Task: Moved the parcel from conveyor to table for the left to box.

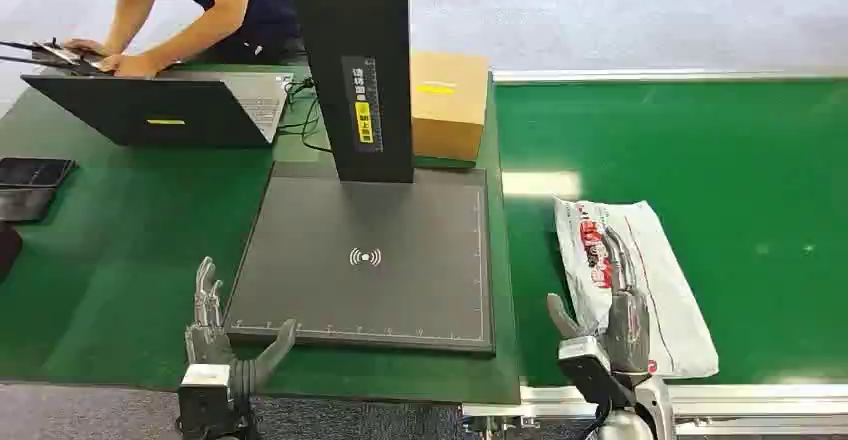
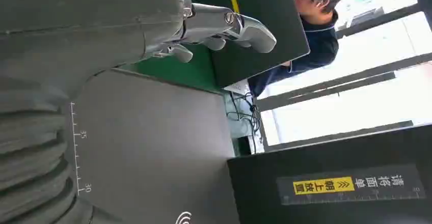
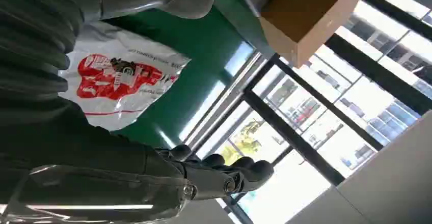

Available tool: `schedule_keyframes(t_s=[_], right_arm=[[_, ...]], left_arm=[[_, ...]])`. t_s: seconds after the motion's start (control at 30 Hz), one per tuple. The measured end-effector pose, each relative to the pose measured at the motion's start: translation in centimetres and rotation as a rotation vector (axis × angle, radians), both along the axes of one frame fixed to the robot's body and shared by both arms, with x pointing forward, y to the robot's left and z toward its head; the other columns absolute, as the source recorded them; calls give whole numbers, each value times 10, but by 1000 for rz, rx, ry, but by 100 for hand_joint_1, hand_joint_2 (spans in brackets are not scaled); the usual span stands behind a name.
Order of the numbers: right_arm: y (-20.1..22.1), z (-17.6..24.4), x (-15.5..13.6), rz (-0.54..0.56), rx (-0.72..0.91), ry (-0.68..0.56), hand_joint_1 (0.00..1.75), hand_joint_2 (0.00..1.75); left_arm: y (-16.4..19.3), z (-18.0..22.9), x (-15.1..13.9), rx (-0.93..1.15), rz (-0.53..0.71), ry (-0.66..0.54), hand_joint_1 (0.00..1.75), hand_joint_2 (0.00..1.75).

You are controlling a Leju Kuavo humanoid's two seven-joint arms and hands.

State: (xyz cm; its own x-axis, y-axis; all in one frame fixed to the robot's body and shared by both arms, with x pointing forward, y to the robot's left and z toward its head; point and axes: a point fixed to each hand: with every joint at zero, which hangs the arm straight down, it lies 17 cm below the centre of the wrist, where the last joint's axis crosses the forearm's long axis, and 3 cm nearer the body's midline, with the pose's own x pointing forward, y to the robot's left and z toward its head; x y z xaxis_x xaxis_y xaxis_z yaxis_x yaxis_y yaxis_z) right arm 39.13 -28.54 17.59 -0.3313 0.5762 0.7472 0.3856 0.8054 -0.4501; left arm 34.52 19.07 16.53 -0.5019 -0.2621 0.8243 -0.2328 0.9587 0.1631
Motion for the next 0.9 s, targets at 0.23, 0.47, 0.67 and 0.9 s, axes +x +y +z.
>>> schedule_keyframes(t_s=[0.23,0.47,0.67,0.9], right_arm=[[-27,-9,14,-60,-21,34,0,175],[-53,-24,22,-176,-97,82,0,175],[-78,-48,33,-250,-97,161,0,175],[-105,-87,51,-322,-99,292,0,175]], left_arm=[[-1,0,0,-1,-7,0,0,175],[-7,2,4,-1,-28,-4,0,175],[-10,2,8,-4,-38,-3,0,175],[-11,4,12,-7,-38,-8,0,175]])
